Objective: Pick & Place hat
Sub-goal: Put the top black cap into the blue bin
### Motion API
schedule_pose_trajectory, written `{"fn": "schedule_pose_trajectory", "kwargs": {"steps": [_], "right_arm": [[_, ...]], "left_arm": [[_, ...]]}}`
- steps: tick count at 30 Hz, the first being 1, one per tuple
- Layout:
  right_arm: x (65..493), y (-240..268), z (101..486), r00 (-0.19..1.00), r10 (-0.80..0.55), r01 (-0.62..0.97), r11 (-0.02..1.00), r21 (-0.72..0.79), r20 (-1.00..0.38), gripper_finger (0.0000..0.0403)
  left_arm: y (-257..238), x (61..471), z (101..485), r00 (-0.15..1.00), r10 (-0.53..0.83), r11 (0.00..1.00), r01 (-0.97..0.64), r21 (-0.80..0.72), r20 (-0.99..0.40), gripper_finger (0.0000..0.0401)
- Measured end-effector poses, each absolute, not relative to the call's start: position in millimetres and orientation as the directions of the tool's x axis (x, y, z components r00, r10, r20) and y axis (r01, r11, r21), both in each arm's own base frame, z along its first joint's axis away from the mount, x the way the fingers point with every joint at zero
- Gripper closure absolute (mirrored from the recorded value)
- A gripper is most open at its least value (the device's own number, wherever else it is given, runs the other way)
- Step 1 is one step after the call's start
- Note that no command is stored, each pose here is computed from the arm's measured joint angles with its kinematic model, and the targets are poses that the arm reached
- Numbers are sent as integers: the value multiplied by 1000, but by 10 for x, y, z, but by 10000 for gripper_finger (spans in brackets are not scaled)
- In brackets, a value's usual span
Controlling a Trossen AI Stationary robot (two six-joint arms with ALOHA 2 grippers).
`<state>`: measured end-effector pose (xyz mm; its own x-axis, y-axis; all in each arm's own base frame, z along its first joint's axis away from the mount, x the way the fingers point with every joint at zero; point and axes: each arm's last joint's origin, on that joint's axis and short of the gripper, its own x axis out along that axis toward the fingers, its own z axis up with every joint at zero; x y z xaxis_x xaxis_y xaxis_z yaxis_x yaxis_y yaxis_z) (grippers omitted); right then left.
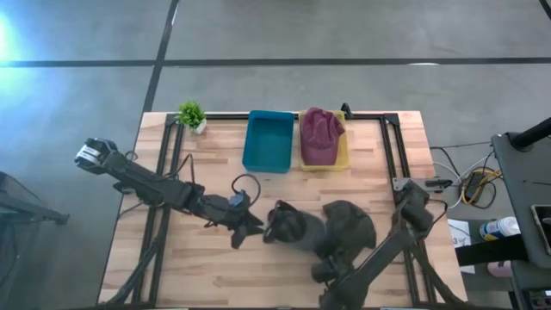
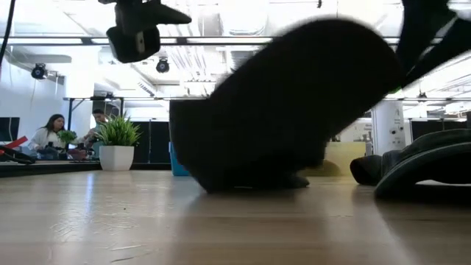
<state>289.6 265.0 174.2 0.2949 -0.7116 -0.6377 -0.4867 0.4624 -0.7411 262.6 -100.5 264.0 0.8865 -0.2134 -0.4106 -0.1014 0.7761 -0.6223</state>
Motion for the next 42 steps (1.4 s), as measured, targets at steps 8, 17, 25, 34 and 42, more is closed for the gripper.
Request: {"fn": "schedule_pose_trajectory", "kwargs": {"steps": [8, 17, 25, 34, 42], "right_arm": [[2869, 2970, 1409, 286, -720, -591, 386, -708, -632, 390], [2930, 3183, 1722, 368, -634, -571, 423, -704, -680, 390], [3006, 3139, 1777, 447, -667, -579, 292, -761, -596, 390], [3279, 2958, 2032, 545, -709, -503, 151, -851, -448, 390], [3254, 2915, 2070, 544, -711, -528, 121, -840, -445, 390]], "left_arm": [[-997, 2586, 2459, 816, -187, 811, -187, -555, -547, 262], [-926, 3041, 1874, 732, -294, 802, -160, -575, -614, 262], [-1101, 3569, 1684, 670, -581, 613, -12, -790, -462, 262], [-1328, 3865, 2390, 695, -621, 676, 241, -697, -362, 262], [-1231, 3741, 2162, 631, -406, 885, 90, -457, -661, 262]]}}
